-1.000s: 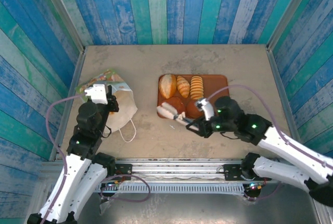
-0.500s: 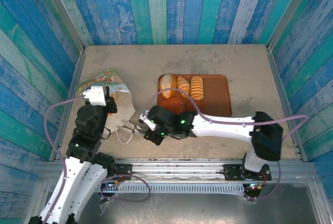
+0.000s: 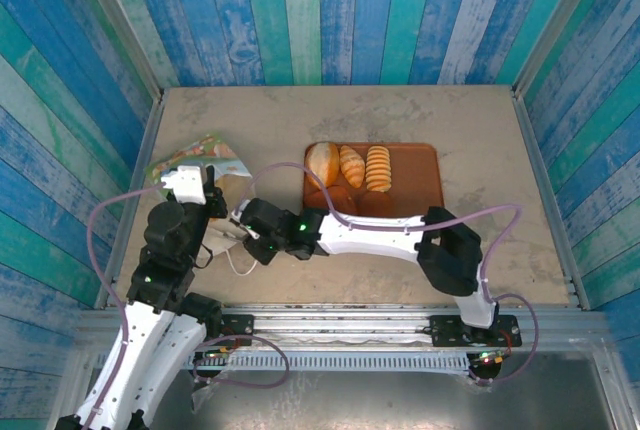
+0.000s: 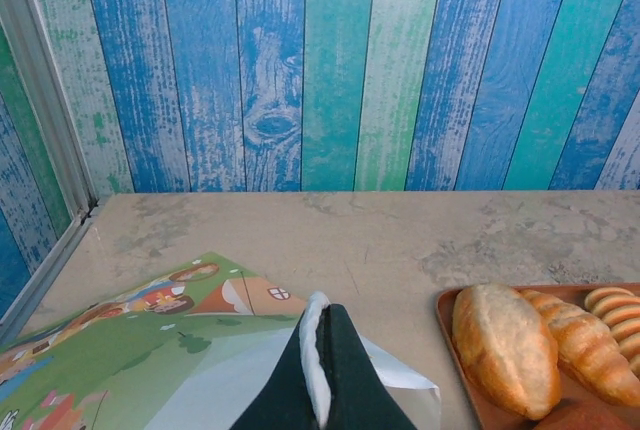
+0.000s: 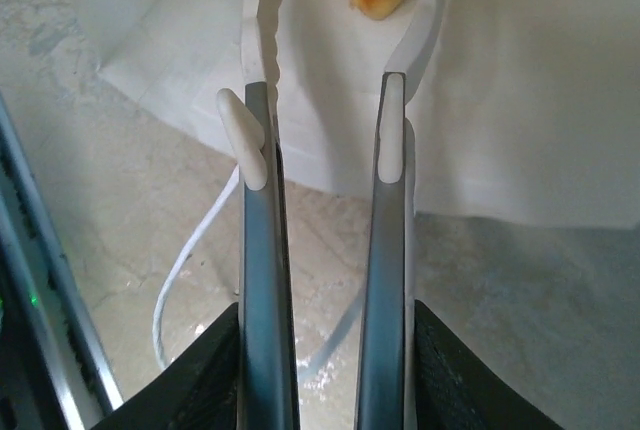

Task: Take the fake bread out of the paper bag

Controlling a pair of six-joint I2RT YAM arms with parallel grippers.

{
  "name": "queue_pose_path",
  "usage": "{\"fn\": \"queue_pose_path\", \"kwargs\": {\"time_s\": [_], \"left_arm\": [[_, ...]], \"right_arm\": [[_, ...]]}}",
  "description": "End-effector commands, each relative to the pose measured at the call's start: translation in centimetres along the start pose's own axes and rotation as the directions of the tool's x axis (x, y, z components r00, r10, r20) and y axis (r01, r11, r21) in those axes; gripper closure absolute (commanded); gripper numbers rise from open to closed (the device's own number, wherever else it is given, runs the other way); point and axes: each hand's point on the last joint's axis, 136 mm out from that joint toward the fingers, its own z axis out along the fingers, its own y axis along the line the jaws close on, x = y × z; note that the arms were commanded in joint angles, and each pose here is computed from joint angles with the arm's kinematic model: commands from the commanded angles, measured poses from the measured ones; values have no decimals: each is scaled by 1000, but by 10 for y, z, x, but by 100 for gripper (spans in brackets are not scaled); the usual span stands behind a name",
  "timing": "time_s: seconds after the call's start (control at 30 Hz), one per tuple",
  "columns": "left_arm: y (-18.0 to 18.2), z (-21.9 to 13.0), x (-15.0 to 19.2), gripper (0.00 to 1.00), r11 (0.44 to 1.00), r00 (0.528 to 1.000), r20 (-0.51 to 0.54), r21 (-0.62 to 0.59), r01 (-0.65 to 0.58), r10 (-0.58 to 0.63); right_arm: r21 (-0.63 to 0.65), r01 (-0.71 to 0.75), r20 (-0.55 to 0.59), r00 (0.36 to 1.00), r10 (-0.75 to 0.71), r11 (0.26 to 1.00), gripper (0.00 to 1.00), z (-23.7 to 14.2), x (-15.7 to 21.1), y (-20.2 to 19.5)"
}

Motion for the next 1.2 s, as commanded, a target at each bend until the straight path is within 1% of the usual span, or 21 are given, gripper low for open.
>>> {"fn": "queue_pose_path", "kwargs": {"time_s": [0.0,0.2,0.23,0.3,0.37,0.5,0.7,0.83,0.9,1.0,1.17], "left_arm": [[-6,-3,-9,100,999,999,44,37,19,-21],[-5,-4,-10,100,999,998,49,35,22,-24],[-6,-5,-10,100,999,998,51,37,25,-27],[-7,-4,-10,100,999,998,48,42,28,-30],[-6,-4,-10,100,999,999,45,38,26,-27],[-3,-3,-8,100,1000,999,38,20,23,-24],[0,-3,-6,100,1000,999,30,-1,18,-18],[-2,2,-3,100,1000,1000,18,6,8,-8],[-3,5,-1,100,1000,1000,3,13,-3,3],[-7,8,2,100,1000,1000,-16,27,-7,7],[-7,9,4,100,1000,1000,-26,30,-8,9]], "right_arm": [[34,-18,17,1000,17,999,57,11,-12,-8],[13,-22,-21,1000,22,1000,55,30,-10,-12],[6,-17,-26,1000,17,1000,56,32,-10,-10],[-2,-5,-39,999,5,1000,62,33,-9,-9],[1,-10,-43,999,10,1000,67,28,-10,-10],[2,-11,-43,999,11,1000,72,12,-5,-11],[24,-31,-71,997,33,999,73,-19,14,-16],[31,-21,-91,996,24,999,72,-37,22,-14],[46,-21,-92,995,25,999,71,-44,23,-15],[20,-25,-72,997,27,999,72,-52,20,-11],[34,-34,-64,997,36,999,73,-62,21,-15]]}}
